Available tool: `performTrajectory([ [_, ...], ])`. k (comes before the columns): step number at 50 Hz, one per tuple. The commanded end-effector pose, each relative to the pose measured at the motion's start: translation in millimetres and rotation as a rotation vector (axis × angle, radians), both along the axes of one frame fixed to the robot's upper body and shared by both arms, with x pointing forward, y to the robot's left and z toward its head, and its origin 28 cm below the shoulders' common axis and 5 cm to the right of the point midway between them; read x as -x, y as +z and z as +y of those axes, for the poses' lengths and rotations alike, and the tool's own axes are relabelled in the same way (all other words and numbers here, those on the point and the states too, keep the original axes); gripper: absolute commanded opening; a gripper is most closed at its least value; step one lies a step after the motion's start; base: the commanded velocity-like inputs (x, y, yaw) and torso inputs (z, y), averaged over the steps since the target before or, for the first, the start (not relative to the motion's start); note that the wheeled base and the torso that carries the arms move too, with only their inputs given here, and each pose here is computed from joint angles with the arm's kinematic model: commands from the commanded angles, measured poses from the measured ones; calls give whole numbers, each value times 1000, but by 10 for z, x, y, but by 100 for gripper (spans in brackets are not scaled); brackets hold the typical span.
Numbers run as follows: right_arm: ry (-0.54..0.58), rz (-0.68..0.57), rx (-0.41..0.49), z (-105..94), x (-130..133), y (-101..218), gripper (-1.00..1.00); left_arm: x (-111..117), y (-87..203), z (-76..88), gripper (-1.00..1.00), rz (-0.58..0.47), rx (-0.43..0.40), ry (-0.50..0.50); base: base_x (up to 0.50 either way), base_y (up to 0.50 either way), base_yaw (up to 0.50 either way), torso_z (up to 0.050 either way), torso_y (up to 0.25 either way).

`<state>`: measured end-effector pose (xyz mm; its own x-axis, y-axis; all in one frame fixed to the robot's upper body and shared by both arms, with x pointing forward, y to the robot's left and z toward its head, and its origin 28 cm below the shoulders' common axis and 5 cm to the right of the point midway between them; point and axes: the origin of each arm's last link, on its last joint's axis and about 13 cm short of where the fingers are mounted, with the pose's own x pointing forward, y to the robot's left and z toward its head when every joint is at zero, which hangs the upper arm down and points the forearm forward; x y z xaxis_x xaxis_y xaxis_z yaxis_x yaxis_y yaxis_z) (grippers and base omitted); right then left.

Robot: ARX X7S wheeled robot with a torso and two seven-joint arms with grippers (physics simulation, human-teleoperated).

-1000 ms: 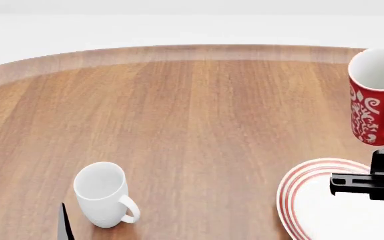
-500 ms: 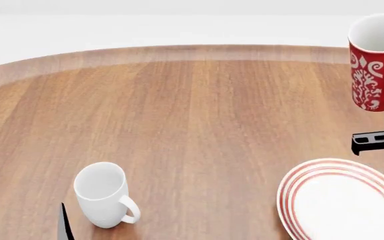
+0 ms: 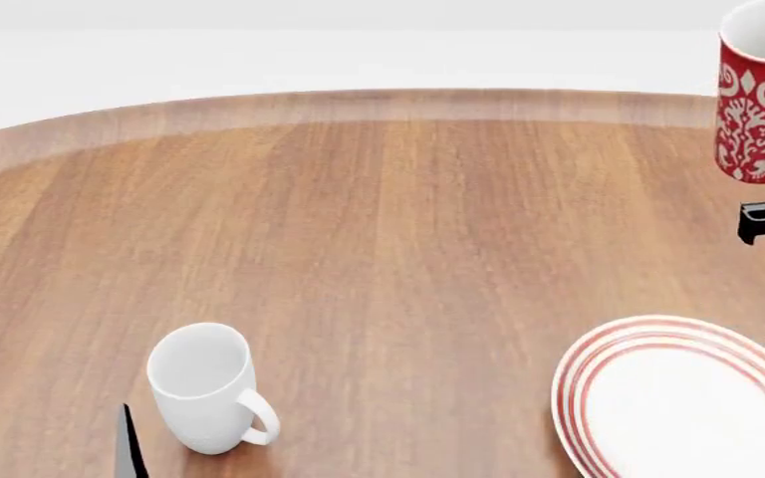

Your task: Pick up the red mug and put it on the plate

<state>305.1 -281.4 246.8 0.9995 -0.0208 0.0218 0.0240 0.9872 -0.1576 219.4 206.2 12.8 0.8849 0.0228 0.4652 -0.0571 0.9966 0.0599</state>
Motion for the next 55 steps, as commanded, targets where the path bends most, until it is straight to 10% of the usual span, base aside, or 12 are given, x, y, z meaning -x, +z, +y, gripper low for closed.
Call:
performTrajectory([
  [1, -44, 13, -21, -146, -159, -43, -100, 1, 0, -1, 100, 3, 4, -4, 0, 0, 0, 0, 0],
  [55, 54, 64, -112, -208, -267, -622, -100, -2, 1, 2, 100, -11, -16, 6, 0, 0, 0, 0, 0],
])
